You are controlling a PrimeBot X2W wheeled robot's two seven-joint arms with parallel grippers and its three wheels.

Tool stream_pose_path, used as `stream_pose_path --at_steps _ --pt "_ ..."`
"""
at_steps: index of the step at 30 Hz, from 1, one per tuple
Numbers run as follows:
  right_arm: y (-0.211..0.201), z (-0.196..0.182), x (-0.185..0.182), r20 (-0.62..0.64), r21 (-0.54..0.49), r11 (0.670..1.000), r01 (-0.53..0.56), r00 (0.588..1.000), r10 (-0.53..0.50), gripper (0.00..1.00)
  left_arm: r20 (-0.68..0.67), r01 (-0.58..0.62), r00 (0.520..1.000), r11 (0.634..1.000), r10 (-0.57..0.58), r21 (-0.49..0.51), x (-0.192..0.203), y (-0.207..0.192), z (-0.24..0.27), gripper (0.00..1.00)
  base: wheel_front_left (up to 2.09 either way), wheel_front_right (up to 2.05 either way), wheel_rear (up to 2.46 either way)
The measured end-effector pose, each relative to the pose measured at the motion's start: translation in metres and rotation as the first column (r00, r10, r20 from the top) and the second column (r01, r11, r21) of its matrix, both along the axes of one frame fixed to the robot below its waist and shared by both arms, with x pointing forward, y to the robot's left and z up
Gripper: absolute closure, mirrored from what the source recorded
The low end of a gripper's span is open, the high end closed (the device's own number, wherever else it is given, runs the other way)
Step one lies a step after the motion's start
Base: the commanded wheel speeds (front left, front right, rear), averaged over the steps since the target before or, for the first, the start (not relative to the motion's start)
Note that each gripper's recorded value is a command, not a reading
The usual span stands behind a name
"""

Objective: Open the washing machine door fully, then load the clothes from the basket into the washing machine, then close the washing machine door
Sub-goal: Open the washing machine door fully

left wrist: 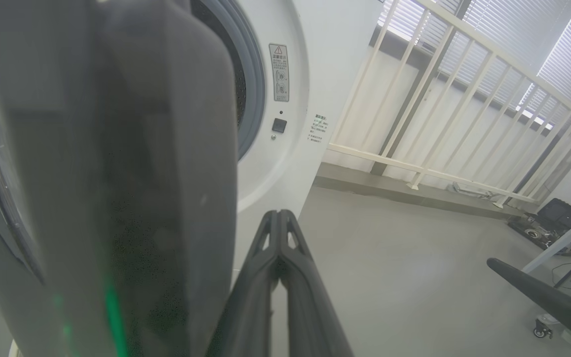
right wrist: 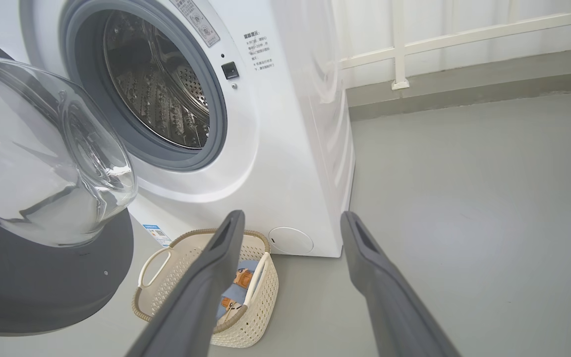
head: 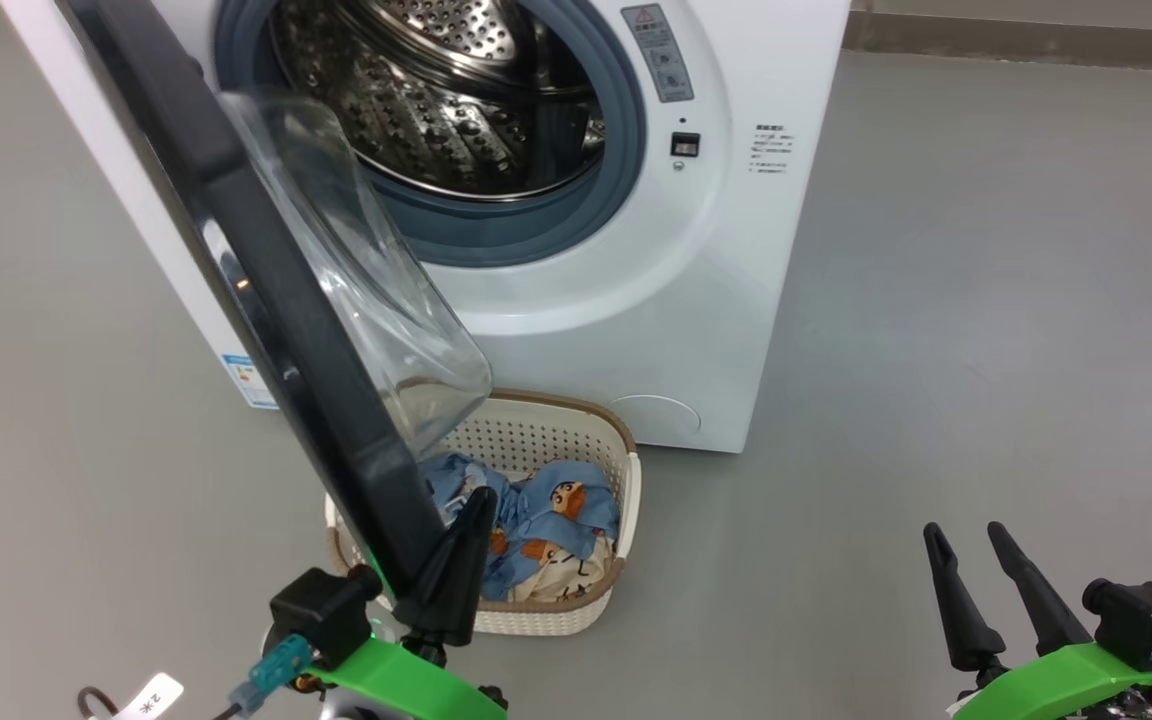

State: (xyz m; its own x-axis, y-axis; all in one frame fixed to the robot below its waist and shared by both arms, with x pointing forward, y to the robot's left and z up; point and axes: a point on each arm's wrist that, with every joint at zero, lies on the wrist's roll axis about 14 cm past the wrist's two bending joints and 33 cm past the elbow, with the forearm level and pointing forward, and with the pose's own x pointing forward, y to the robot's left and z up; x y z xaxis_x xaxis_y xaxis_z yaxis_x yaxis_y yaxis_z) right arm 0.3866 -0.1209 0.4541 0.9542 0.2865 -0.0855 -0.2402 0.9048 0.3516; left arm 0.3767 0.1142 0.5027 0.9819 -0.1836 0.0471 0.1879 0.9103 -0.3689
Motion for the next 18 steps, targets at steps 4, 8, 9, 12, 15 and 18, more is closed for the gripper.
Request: stream_pose_path --at_steps 4,8,9,12,15,18 --pt "0.001 0.001 0.004 0.009 -0.018 1.000 -0.011 1.000 0.011 0.00 -0.004 -0.038 0.999 0.999 0.038 -0.001 -0.003 0.012 -0.001 1.00 0.00 0.00 0.00" --pt "0.004 0.003 0.007 0.018 -0.033 0.999 -0.023 1.000 0.023 0.00 -0.006 -0.061 0.998 0.998 0.061 -0.002 -0.008 0.020 -0.002 1.00 0.00 0.00 0.00" --pt "0.007 0.003 0.008 0.024 -0.050 0.998 -0.036 0.999 0.037 0.00 -0.005 -0.073 0.997 0.997 0.073 -0.003 -0.010 0.024 -0.002 1.00 0.00 0.00 0.00" --pt "0.009 0.004 0.010 0.029 -0.058 0.997 -0.045 0.998 0.047 0.00 -0.006 -0.088 0.996 0.996 0.088 -0.001 -0.012 0.028 -0.003 1.00 0.00 0.00 0.00" --pt "0.012 0.005 0.012 0.036 -0.074 0.996 -0.056 0.998 0.058 0.00 -0.008 -0.112 0.994 0.994 0.112 0.003 -0.017 0.036 -0.004 1.00 0.00 0.00 0.00" --pt "0.012 0.006 0.013 0.040 -0.079 0.995 -0.057 0.997 0.061 0.00 -0.011 -0.142 0.990 0.990 0.142 0.008 -0.021 0.045 -0.005 1.00 0.00 0.00 0.00"
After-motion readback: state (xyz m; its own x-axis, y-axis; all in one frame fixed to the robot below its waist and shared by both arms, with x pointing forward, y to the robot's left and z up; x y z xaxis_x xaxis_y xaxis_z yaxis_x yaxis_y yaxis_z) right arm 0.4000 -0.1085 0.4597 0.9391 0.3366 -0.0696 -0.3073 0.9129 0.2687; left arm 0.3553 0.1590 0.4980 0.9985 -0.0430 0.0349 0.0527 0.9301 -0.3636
